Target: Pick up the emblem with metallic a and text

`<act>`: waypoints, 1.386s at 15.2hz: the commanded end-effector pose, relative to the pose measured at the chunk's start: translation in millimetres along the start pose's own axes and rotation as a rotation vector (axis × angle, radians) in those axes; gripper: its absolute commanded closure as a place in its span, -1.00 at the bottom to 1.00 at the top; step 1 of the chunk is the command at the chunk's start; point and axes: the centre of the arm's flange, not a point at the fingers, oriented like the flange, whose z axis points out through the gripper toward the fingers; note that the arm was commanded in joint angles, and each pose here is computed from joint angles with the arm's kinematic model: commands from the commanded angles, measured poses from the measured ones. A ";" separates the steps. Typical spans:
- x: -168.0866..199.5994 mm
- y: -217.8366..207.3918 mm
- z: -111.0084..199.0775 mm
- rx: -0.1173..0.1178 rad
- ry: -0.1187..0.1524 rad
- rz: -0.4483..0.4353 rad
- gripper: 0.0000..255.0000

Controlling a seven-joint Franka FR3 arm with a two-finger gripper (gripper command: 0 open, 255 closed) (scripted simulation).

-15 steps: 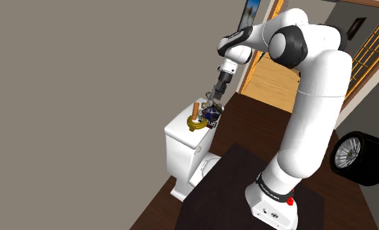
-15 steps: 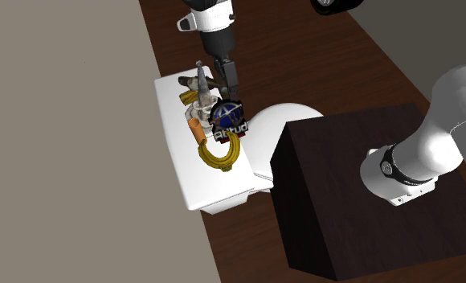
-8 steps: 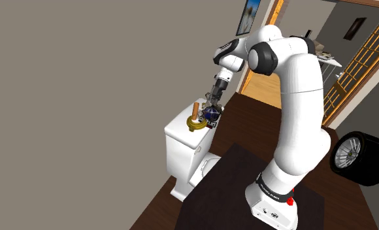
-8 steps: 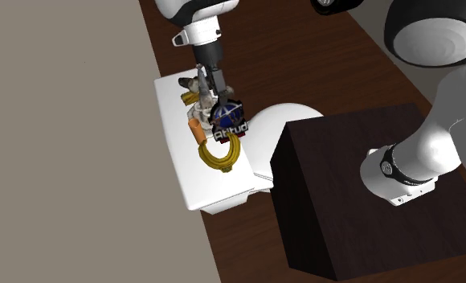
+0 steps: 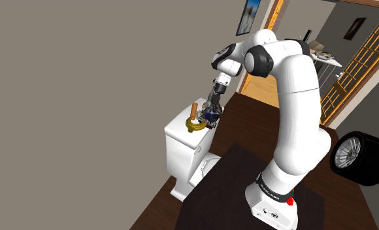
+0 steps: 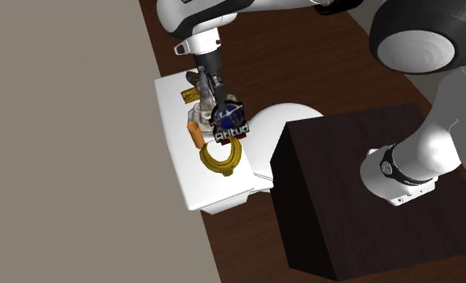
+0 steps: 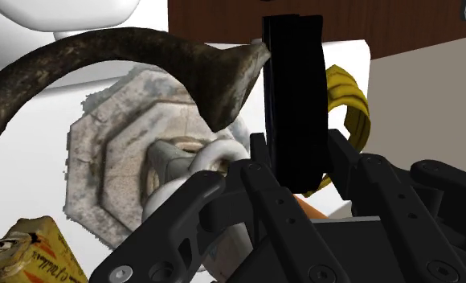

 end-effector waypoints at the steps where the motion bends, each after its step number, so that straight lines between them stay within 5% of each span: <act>1: 0.1 -0.5 2.1 0.002 -0.002 0.000 1.00; 8: 0.3 1.3 2.2 0.002 -0.002 0.000 1.00; 21: -2.7 -36.7 -54.9 0.002 -0.002 0.000 1.00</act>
